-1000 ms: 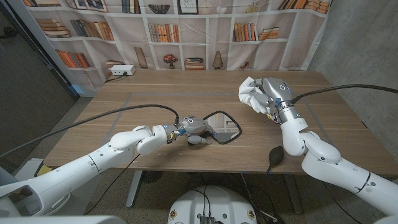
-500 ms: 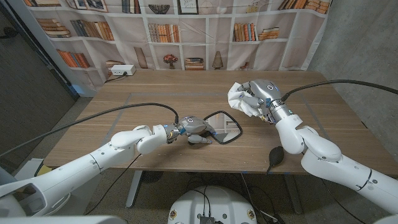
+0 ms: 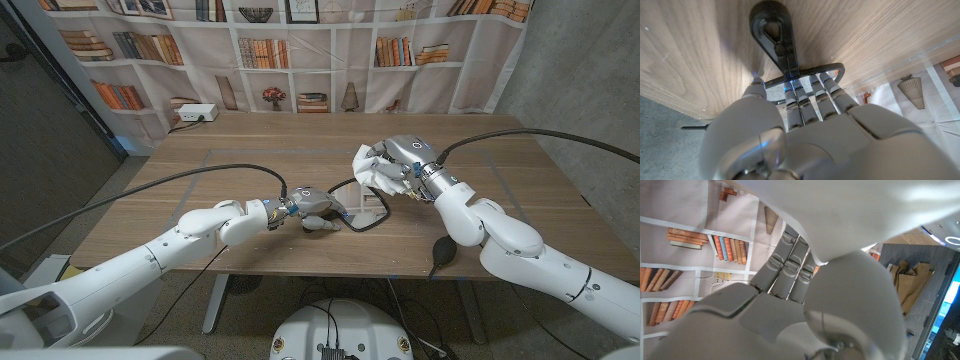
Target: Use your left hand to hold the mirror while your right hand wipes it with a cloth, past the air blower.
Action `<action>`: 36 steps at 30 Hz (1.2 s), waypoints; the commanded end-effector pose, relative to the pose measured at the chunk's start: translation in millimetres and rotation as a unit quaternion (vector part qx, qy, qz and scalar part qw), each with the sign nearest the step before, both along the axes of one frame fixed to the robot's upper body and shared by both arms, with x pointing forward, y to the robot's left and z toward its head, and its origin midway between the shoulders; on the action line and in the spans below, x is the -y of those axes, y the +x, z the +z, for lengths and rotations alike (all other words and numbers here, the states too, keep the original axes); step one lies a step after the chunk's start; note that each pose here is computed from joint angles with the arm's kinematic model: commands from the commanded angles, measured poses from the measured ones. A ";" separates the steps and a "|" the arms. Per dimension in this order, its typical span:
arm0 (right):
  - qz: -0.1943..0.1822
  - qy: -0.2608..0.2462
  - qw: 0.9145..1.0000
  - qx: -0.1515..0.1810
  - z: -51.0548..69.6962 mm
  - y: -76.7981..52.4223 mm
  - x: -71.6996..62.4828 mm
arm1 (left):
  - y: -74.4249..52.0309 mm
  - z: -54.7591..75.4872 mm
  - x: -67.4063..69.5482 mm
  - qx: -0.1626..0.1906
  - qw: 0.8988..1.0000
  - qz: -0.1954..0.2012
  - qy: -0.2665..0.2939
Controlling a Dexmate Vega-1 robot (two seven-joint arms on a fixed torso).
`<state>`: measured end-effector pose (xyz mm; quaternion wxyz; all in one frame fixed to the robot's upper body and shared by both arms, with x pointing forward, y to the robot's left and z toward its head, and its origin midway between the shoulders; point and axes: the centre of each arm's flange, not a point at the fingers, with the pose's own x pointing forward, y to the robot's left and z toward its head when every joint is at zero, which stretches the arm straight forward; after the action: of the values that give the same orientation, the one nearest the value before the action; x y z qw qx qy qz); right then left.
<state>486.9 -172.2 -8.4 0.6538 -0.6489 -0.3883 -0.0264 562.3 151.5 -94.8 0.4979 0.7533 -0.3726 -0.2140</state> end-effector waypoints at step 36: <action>-0.043 -0.183 0.977 -0.099 -70.5 53.6 -38.6 | -0.5 6.7 -0.3 0.004 1.000 -0.004 0.000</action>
<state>529.3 -136.6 -71.7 0.5731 -0.7553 -0.3098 0.0714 561.5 148.7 -88.4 0.4924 0.7553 -0.3761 -0.2135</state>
